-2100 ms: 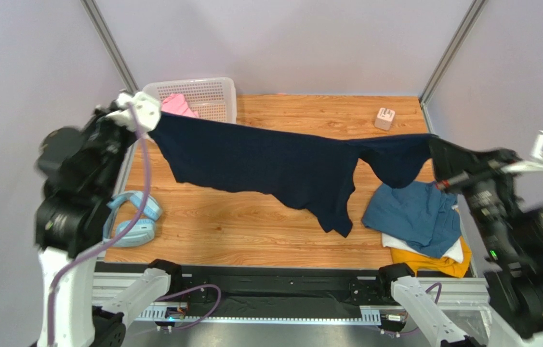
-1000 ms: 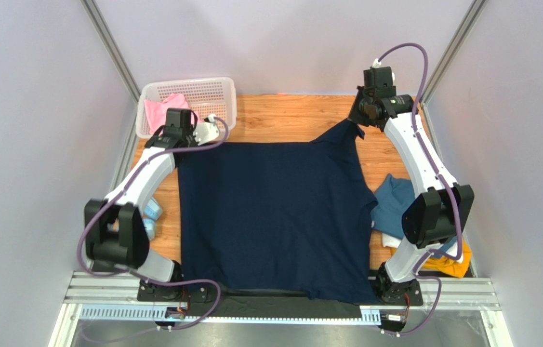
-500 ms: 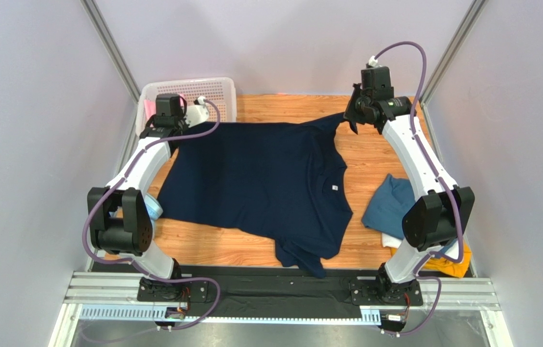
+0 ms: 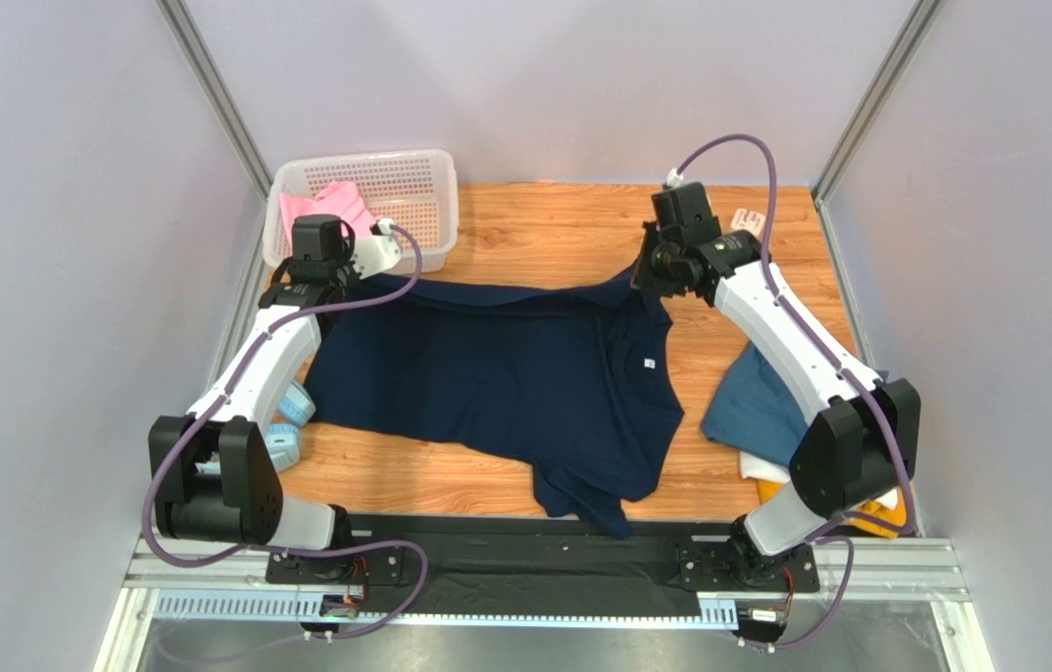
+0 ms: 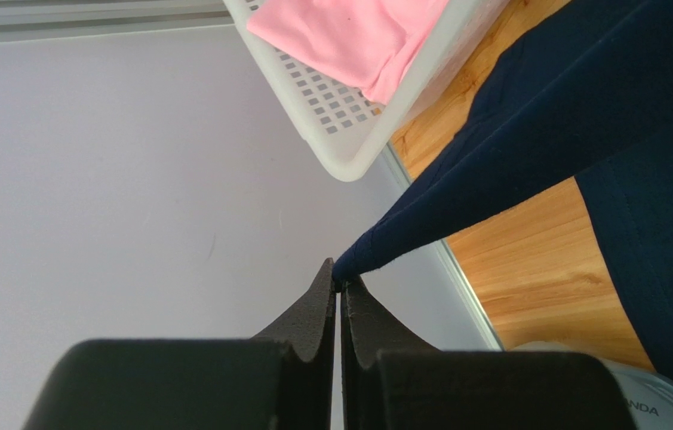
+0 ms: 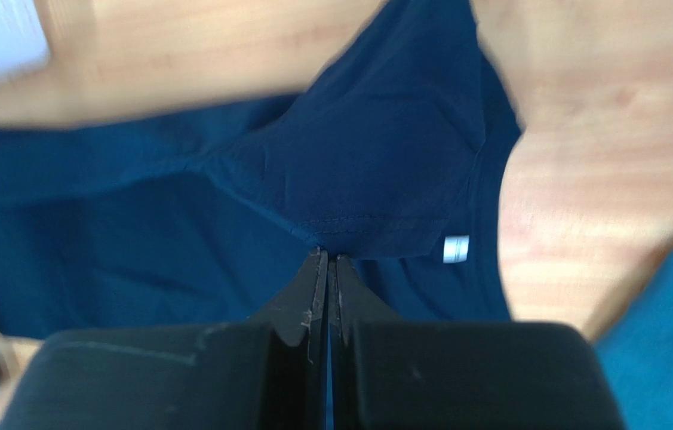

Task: Fold and stack the t-shirts
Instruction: Fold the flattened tshirt in 1/3 of the way

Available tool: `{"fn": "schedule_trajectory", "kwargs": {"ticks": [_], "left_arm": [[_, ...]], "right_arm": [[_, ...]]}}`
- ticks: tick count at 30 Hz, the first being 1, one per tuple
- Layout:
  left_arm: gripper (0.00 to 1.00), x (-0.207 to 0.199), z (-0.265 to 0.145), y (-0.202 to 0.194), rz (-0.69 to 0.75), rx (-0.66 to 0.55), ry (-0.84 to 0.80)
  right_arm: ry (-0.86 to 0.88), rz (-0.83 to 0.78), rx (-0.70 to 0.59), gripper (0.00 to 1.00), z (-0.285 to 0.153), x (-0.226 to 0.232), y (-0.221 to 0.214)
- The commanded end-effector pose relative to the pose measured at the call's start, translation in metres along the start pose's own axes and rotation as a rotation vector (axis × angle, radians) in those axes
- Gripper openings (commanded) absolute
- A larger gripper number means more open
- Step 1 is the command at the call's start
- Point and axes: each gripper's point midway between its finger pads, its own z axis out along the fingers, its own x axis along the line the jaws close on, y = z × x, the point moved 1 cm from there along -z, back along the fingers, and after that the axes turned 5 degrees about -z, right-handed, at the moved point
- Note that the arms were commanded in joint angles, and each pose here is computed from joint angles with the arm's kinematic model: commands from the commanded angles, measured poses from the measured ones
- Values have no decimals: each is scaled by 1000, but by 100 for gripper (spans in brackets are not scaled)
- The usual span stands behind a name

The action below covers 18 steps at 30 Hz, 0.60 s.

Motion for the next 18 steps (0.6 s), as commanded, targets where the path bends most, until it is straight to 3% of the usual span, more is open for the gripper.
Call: {"fn": "schedule_trajectory", "kwargs": {"ticks": [1,7,9,10,12,15,18], "left_arm": [[0,1,-6,0,-6,-28,15],[0,-10,-1,-1,-12,-31,-7],[0,-14,-1,-1,-16,-34,-17],[0,-16,0,-2,-17,-31,-22],[0,-21,-1,-3,-19,-28,-36],[0,-27,-4,-6,-20,-22,-47],[0,-28,-10,-9,-39,-15,-54]], "right_arm": [[-19,32,21,0,-19,-1,-38],[5,35,75,2,-39,2,-90],[0,46,119,20,-40,0,-110],[15,40,154,40,-41,3,-121],[22,39,204,48,-40,5,-132],[-5,12,161,53,-53,5,-109],[15,1,26,55,-68,18,-59]]}}
